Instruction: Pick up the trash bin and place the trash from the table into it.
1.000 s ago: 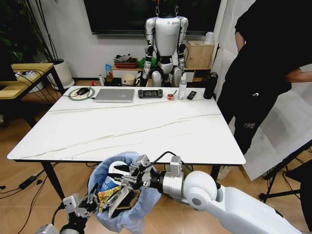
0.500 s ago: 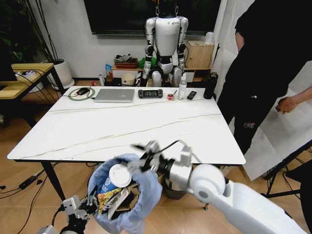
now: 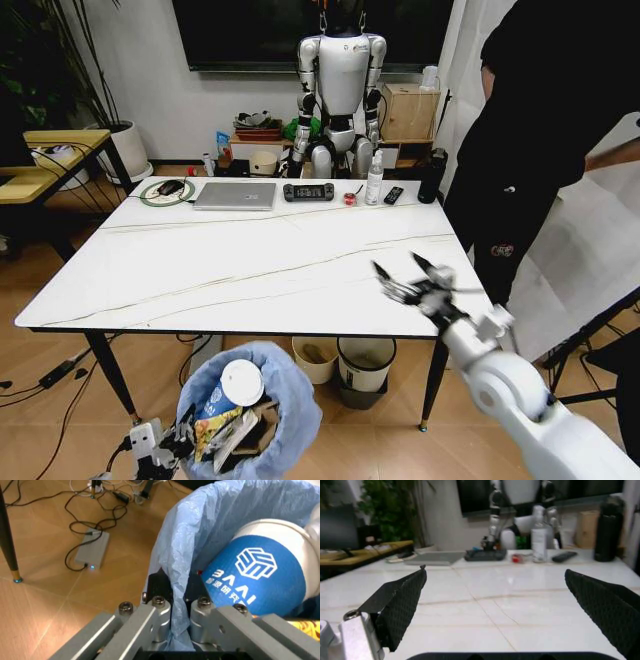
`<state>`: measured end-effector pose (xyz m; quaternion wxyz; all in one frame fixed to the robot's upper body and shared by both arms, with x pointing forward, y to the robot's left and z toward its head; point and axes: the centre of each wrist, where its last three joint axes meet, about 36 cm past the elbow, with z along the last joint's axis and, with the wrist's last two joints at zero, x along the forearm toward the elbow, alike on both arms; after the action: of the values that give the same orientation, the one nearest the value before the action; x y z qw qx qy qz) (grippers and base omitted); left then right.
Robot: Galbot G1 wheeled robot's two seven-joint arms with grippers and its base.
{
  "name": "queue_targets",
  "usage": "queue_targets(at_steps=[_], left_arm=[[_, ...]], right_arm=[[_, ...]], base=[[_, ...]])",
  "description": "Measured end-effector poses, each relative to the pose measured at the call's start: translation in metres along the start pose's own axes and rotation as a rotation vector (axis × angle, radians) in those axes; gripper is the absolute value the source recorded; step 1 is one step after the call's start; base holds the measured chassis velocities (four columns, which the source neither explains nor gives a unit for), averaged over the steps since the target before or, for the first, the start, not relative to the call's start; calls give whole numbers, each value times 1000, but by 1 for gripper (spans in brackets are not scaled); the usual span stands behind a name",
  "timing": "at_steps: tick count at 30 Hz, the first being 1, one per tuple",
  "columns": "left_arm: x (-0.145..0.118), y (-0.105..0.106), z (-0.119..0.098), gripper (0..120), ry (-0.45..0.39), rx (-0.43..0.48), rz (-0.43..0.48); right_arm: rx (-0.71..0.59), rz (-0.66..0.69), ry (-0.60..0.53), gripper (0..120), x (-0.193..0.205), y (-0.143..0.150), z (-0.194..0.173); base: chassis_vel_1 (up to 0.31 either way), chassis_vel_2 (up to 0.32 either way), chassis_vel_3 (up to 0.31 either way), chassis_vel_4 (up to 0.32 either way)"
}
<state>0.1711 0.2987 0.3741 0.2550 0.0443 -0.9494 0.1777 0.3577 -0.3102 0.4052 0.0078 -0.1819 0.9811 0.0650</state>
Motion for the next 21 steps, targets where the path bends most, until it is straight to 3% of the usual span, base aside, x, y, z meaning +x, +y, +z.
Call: queue_targets(at_steps=[9, 13, 21], left_arm=[[-8, 5, -3, 0, 14, -17, 36], [-12, 13, -3, 0, 28, -26, 56], [-17, 32, 15, 0, 40, -106, 53]], right_arm=[[46, 224, -24, 100, 71, -11, 17], [73, 335, -2, 100, 124, -10, 29], [94, 358, 11, 100, 154, -7, 39]], base=[[0, 0, 0, 0], [0, 0, 0, 0], [0, 0, 0, 0]])
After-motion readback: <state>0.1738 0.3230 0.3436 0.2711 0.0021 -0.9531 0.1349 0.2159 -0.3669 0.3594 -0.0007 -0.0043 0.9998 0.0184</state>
